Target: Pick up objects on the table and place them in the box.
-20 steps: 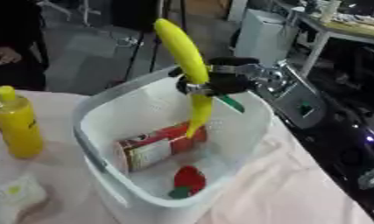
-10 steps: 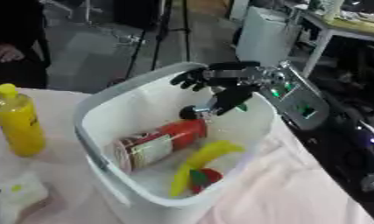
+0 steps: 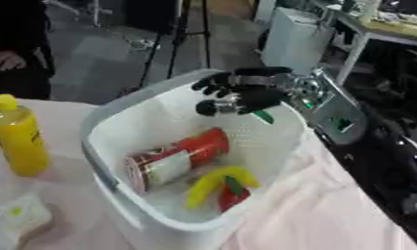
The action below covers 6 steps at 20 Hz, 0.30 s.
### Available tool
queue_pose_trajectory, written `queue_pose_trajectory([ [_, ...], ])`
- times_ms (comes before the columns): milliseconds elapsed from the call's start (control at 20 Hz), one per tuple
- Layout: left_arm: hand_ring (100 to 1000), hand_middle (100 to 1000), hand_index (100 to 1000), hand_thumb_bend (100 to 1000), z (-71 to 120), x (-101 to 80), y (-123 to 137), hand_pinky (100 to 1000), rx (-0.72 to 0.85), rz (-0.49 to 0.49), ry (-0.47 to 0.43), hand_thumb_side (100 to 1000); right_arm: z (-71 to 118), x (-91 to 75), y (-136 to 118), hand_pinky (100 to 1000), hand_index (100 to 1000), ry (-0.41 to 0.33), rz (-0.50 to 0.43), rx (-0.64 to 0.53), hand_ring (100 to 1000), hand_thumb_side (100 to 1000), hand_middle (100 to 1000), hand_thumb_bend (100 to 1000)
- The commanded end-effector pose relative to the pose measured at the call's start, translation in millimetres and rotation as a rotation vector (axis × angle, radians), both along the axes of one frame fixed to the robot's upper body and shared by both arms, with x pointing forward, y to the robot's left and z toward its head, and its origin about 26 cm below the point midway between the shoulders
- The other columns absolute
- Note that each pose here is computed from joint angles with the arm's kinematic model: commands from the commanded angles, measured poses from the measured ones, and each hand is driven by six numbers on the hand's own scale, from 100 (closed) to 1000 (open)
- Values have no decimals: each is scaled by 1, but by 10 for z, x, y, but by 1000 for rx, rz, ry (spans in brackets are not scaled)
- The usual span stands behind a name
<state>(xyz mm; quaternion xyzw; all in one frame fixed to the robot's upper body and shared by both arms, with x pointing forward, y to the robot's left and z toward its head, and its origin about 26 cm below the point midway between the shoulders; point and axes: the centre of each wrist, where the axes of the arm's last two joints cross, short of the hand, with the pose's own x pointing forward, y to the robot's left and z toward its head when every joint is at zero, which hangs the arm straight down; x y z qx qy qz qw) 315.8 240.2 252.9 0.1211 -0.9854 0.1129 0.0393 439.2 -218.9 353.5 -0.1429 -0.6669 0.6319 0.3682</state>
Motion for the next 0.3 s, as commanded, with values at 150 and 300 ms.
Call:
queue_pose_trajectory([
  [150,516,604,747,100,72,-28,1,640,6,2,-31,984,201,-91,-56,932,1000,-76,-6,80,948,1000,1000,100],
  [300,516,604,747,100,69,-29,0,640,7,3,-28,986,220,-124,-27,928,1000,-100,-9,140,943,1000,1000,100],
])
